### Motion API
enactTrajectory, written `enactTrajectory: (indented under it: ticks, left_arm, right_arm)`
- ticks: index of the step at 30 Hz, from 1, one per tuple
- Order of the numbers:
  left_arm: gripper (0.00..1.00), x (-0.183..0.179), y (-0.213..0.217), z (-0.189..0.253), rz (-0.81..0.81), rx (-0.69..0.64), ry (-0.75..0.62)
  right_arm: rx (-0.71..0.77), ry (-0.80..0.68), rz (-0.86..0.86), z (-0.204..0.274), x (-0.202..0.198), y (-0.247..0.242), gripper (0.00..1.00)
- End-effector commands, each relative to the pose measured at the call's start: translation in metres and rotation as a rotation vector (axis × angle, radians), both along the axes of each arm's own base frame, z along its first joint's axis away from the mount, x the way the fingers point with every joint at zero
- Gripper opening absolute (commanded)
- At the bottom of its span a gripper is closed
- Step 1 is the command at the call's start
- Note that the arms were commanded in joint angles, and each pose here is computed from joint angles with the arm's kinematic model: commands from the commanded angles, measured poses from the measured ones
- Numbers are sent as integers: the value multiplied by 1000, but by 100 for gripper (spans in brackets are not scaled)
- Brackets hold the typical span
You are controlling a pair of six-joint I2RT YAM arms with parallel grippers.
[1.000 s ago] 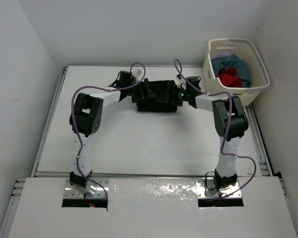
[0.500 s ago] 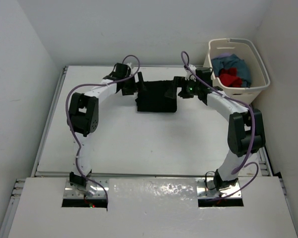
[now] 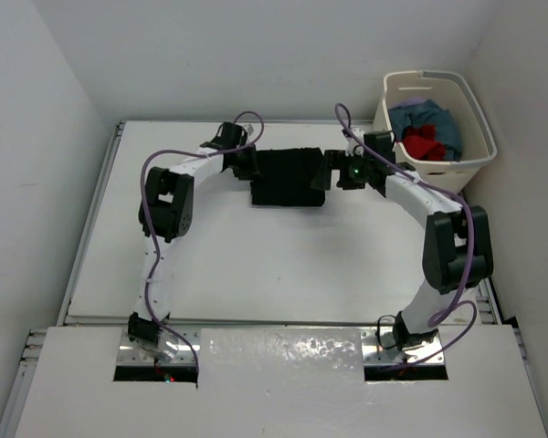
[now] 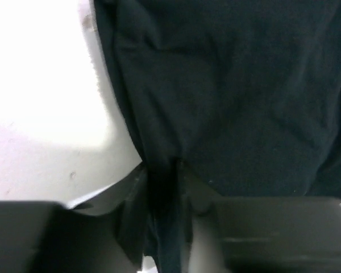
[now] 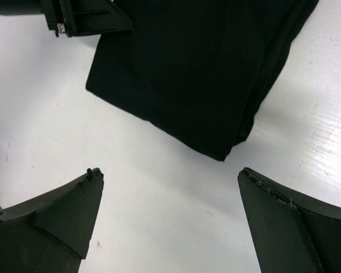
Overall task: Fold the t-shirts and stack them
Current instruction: Put the neatly folded tshirt into the corner of the board with the left arm
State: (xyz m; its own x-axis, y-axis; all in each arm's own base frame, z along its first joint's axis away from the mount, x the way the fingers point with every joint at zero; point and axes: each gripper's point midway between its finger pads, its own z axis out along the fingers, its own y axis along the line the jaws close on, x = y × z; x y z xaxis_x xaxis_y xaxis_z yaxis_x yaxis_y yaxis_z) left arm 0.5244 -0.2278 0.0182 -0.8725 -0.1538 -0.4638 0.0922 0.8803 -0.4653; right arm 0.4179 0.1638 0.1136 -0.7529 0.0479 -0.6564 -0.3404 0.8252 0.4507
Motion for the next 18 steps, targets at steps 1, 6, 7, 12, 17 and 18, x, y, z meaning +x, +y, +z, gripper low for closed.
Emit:
enactTrajectory:
  ticks: [1,6,7,12,17,18]
  left_arm:
    - [16,0,-9,-7,-46,52,-16]
    - [0,15,8,7,-14,147,-67]
    - [0,18,15,14,-7,171,-82]
    - [0,34,84,51,19,339,-172]
    - [0,48,163,64,-7,457,-210]
    - [0,51,174,59,-19,474,-209]
  right_arm:
    - [-6,-48,-9,10,-3,-6,99]
    - [-12,-18,-39,0,-15,-20,99]
    - [-12,-34,-41,4,-16,-22,99]
    - [-99,-36,-58,-4,-31,-38,99]
    - [-167,-24,-87,-6,-32,-51,99]
    - [-169,-17,-84,-5,-33,-51,99]
